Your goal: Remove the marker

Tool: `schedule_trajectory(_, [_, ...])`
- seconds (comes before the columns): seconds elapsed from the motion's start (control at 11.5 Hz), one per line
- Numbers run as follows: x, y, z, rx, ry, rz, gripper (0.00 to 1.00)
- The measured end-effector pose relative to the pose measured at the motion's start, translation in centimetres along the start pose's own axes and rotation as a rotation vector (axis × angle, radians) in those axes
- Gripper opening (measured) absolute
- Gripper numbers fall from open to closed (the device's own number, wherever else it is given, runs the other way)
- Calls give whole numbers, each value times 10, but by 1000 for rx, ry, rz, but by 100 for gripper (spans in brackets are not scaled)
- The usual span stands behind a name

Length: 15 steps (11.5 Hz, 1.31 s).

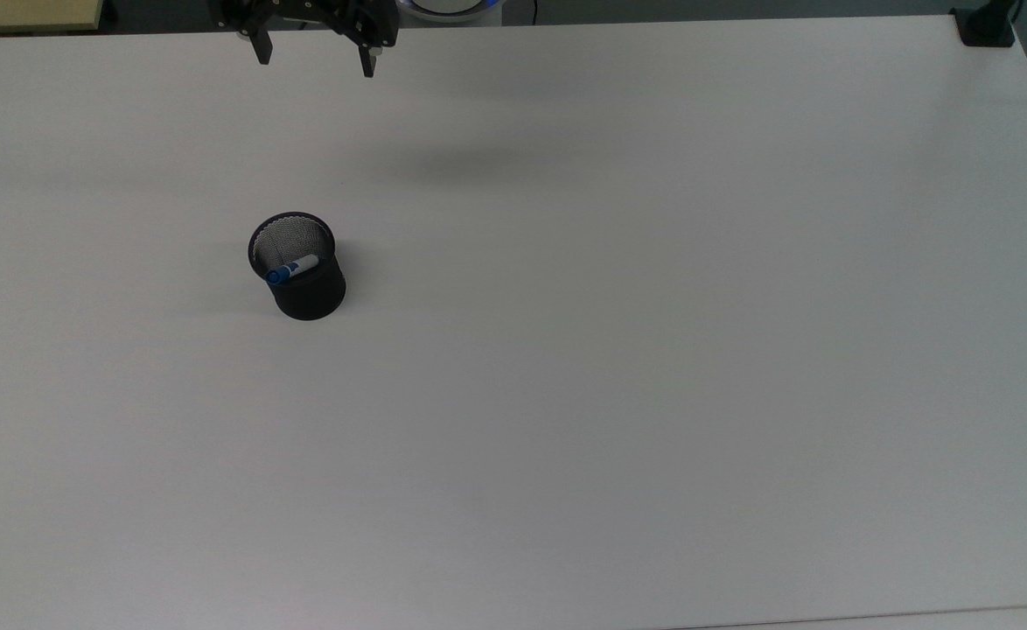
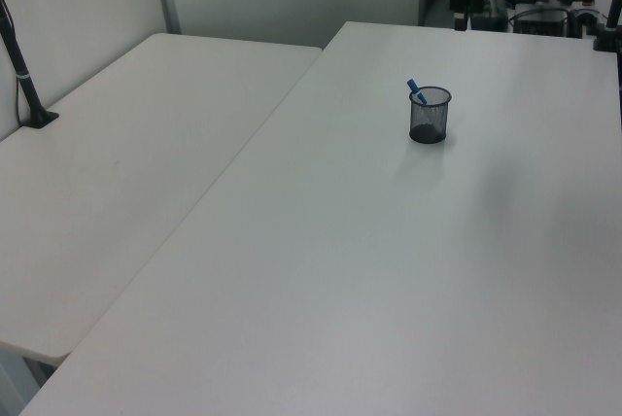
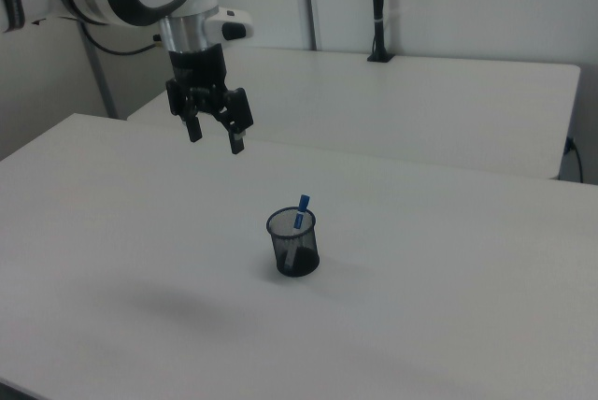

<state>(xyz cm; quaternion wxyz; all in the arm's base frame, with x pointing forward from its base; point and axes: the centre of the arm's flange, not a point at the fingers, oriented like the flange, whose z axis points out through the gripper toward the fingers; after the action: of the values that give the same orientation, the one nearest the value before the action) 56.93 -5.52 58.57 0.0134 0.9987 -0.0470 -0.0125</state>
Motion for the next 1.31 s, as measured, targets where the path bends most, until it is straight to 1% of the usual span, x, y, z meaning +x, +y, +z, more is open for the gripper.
schedule_trajectory(0.44, [0,3,0,0,0,4,100])
schedule_trajectory(0.87, [2,4,4,-1,-4,-22,100])
schedule_trajectory(1.05, [16,19,16,-10,27,-2,100])
schedule_trajectory(1.31, [45,66,53,-48,73,-26,100])
